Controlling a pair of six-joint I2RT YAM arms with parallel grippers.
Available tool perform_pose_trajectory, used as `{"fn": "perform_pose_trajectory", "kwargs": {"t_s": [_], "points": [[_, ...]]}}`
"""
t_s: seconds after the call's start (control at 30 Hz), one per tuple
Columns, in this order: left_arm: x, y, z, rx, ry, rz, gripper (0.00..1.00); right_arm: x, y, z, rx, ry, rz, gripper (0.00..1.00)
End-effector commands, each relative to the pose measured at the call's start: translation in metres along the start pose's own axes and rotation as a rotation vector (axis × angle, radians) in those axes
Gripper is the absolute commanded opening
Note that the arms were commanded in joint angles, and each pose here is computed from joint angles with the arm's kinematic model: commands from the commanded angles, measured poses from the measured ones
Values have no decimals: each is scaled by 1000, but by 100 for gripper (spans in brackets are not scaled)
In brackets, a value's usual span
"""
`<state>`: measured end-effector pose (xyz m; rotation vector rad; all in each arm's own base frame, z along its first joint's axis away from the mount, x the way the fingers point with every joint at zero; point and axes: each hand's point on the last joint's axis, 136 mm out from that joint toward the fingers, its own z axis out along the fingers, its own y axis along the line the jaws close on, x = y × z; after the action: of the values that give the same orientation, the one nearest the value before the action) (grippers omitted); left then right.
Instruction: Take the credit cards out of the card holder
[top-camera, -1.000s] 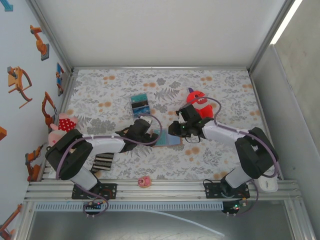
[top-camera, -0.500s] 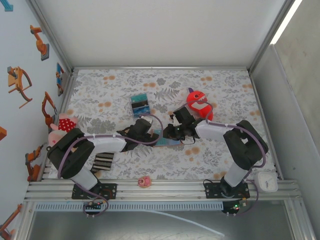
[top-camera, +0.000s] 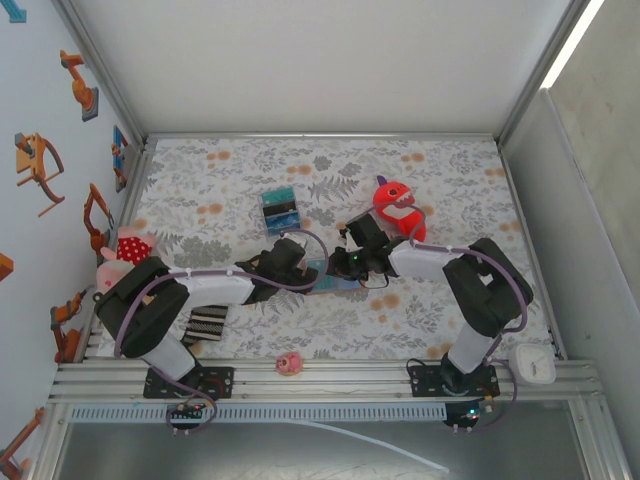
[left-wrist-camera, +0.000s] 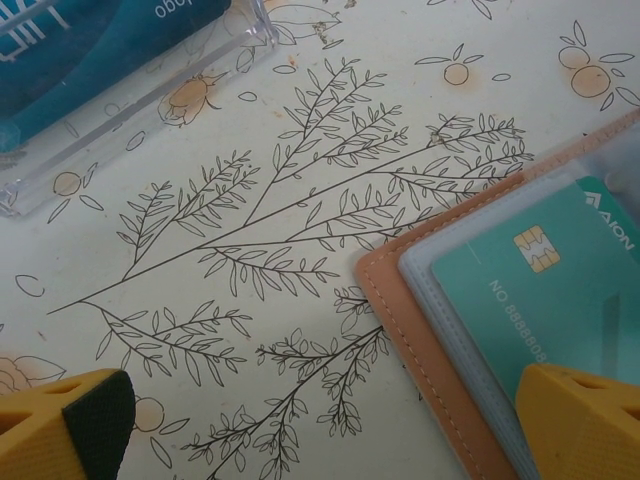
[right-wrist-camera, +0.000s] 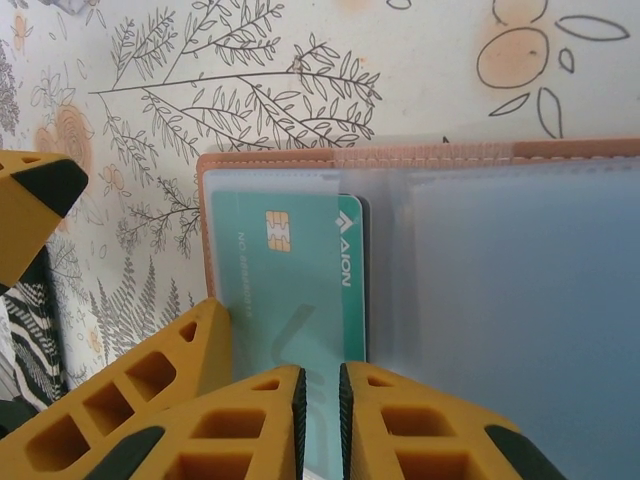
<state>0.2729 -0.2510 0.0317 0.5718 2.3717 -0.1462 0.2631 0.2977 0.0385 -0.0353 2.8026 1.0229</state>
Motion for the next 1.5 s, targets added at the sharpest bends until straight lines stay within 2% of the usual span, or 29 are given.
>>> {"fn": "perform_pose_trajectory", "kwargs": {"t_s": [0.0, 0.33, 0.87, 1.47], "points": [[2, 3, -1, -31, 19, 21, 98, 7, -11, 6, 35, 20, 29, 17], [0, 3, -4, -38, 12, 24, 98, 13, -22, 11, 61, 39, 49, 15], [0, 0, -3, -31, 21, 27, 98, 11, -6, 18, -67, 38, 71, 14], [-1, -3, -5, -15, 21, 10, 98, 8, 5, 14, -140, 22, 61, 12]]}}
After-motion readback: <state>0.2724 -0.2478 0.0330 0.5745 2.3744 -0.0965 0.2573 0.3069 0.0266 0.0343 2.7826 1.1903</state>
